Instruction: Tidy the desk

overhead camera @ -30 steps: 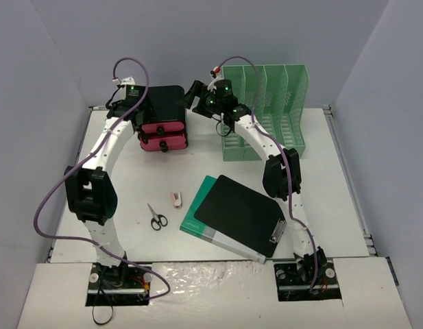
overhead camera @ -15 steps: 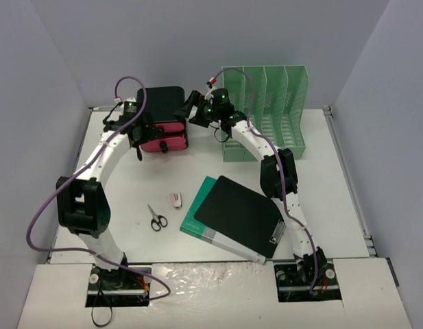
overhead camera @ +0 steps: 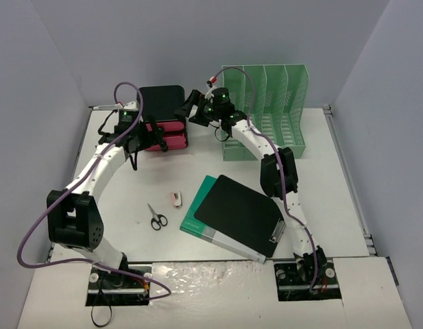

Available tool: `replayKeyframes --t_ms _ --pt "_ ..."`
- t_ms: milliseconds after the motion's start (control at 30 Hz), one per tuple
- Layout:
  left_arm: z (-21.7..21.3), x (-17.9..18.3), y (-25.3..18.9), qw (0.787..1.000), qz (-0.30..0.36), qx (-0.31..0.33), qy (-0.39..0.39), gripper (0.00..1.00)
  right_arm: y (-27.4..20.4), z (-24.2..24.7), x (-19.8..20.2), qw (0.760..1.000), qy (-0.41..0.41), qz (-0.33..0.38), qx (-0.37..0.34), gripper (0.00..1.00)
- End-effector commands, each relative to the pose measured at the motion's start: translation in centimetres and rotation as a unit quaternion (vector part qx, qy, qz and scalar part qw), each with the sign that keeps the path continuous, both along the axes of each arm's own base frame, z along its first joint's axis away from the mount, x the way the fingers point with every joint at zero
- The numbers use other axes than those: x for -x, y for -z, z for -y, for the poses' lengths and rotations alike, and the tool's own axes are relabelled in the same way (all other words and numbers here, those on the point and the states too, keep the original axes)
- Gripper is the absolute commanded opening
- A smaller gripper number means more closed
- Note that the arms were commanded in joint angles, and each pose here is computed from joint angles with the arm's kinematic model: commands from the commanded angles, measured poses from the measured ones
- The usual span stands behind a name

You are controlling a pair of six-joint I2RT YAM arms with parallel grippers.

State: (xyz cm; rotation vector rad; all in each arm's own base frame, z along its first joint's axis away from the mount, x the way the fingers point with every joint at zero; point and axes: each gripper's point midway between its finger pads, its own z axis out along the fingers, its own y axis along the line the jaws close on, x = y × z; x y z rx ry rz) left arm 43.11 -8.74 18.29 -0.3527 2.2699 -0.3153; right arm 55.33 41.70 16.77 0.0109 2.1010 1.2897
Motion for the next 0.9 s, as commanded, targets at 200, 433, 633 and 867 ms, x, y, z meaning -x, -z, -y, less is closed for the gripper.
replayKeyframes --t_ms 200,433,633,867 --pt "2.9 -0.6 -0.4 0.993 0.076 0.069 0.051 0.78 -2.6 -1.5 1.5 0.999 -0.039 0.033 -0.019 0.88" --pt "3.1 -1.3 0.6 0.988 0.126 0.052 0.066 0.77 -2.6 -1.8 1.6 0.998 -0.046 0.036 -0.019 0.88" --pt "3.0 -2.6 1.7 0.987 0.141 0.003 0.075 0.77 -1.7 -1.9 1.6 0.998 -0.051 0.029 -0.015 0.88" --pt "3.3 -4.3 2.7 0.985 0.152 -0.029 0.079 0.76 -1.5 -2.2 1.6 0.998 -0.052 0.028 -0.014 0.88"
